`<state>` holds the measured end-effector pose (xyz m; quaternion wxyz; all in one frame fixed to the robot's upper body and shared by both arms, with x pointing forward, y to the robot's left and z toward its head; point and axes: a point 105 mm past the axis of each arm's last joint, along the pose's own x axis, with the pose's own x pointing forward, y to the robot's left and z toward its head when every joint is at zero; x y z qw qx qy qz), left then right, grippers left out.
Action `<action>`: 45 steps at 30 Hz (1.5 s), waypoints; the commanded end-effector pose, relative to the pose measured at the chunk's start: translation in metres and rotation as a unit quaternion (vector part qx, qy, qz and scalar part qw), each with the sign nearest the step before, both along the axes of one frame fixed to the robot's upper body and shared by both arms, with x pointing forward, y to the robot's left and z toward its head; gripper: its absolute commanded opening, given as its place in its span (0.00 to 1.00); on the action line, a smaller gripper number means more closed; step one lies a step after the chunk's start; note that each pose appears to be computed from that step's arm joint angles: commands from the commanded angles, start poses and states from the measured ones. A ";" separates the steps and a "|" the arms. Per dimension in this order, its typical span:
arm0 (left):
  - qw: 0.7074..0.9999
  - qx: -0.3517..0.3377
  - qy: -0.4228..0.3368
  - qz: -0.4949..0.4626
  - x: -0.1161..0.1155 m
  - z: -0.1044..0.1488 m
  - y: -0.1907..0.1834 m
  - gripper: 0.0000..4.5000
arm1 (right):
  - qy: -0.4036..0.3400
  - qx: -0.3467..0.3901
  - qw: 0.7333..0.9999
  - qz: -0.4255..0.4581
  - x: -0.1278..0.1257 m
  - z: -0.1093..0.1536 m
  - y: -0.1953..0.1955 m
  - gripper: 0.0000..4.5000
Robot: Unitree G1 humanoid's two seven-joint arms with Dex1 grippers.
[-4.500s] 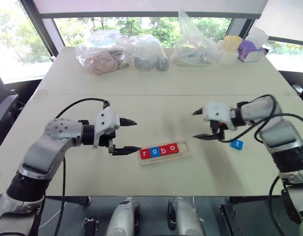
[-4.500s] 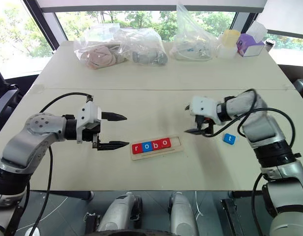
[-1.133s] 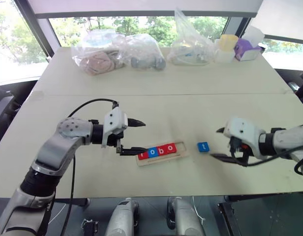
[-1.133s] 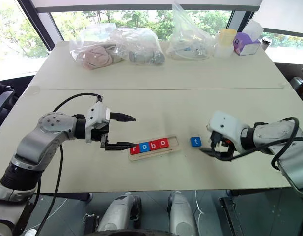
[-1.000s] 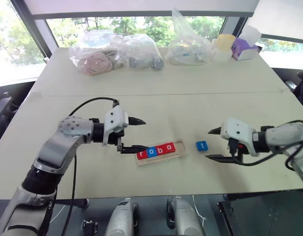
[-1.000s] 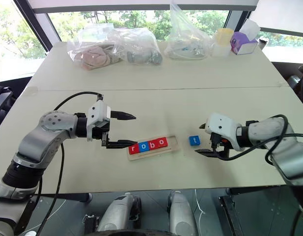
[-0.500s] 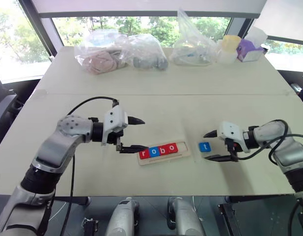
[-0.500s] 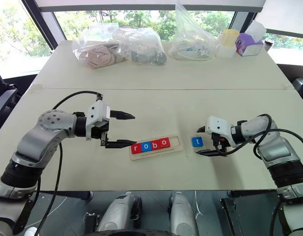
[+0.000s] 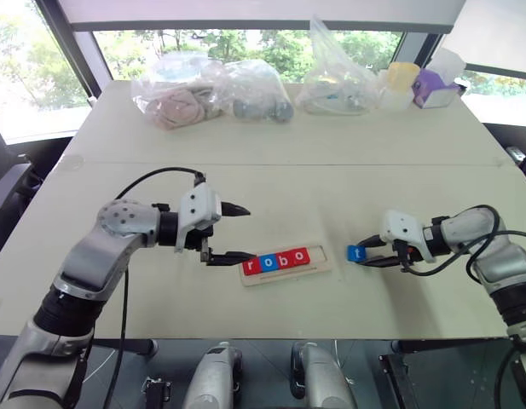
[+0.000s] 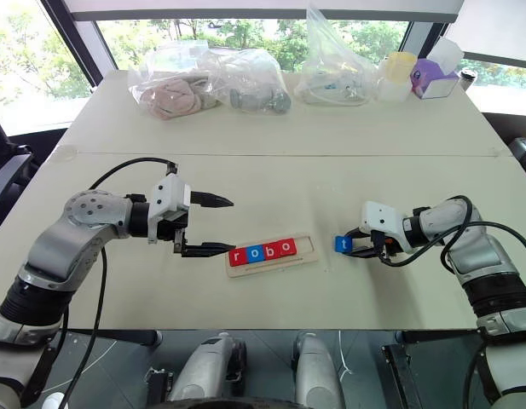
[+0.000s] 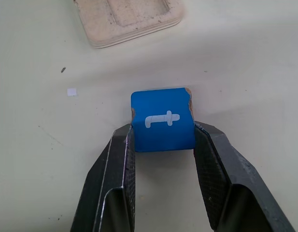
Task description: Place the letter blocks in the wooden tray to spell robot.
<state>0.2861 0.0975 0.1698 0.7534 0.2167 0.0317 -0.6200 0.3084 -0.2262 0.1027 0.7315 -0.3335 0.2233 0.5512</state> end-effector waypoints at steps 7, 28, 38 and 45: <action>1.000 -0.004 -0.024 -0.007 -0.003 0.012 -0.001 1.00 | -0.041 0.027 0.996 0.069 -0.007 0.046 0.045 0.25; 1.000 -0.007 -0.020 -0.003 -0.011 0.014 0.000 1.00 | -0.016 -0.003 0.992 0.126 0.005 0.028 0.075 0.25; 1.000 -0.008 -0.019 0.002 -0.012 0.014 0.000 1.00 | -0.015 -0.005 0.991 0.132 0.009 0.026 0.078 0.25; 1.000 -0.009 -0.019 0.003 -0.011 0.014 0.000 1.00 | -0.014 -0.005 0.991 0.136 0.009 0.024 0.081 0.25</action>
